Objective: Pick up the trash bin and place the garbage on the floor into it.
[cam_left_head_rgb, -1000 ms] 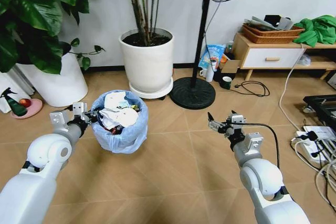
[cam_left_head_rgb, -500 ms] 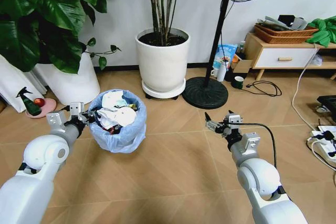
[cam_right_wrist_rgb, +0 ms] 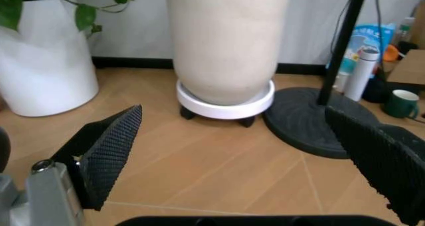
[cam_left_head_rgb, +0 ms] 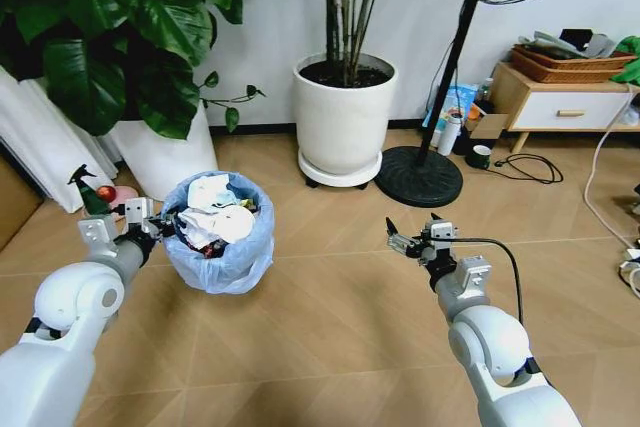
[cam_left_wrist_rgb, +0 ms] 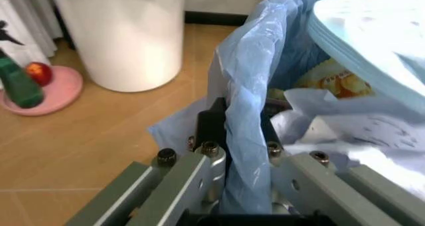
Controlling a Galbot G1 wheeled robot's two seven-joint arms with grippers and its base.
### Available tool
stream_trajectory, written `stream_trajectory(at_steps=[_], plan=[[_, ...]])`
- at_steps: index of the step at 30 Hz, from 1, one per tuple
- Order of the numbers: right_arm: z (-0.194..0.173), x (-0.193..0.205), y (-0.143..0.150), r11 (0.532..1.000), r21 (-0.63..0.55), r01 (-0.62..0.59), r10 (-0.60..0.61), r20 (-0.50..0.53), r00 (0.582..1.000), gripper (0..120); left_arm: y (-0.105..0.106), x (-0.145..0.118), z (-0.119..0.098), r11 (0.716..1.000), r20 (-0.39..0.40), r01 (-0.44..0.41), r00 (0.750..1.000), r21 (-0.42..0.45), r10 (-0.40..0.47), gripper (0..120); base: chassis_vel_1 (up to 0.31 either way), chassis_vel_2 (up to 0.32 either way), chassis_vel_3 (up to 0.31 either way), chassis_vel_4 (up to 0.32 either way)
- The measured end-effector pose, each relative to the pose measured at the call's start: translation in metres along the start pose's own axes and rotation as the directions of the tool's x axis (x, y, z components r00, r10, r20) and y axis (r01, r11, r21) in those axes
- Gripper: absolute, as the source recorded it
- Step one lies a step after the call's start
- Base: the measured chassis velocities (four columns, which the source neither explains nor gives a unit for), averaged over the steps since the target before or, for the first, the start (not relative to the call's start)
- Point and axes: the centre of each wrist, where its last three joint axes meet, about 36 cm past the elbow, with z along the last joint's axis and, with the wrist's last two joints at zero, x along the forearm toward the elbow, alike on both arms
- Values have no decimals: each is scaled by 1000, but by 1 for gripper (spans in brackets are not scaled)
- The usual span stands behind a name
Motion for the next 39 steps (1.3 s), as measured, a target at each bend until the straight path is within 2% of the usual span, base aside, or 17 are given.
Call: stream_trajectory(at_steps=[15, 39], plan=[[8, -2, 7, 1000, -18, 7, -7, -20, 1000, 100, 9, 5, -3, 1000, 7, 17, 1000, 2, -17, 0, 163, 159, -163, -158], [13, 9, -1, 999, -25, -35, 33, -55, 998, 100, 7, 1, 5, 1000, -5, 2, 1000, 15, -2, 0, 17, -25, -19, 23]])
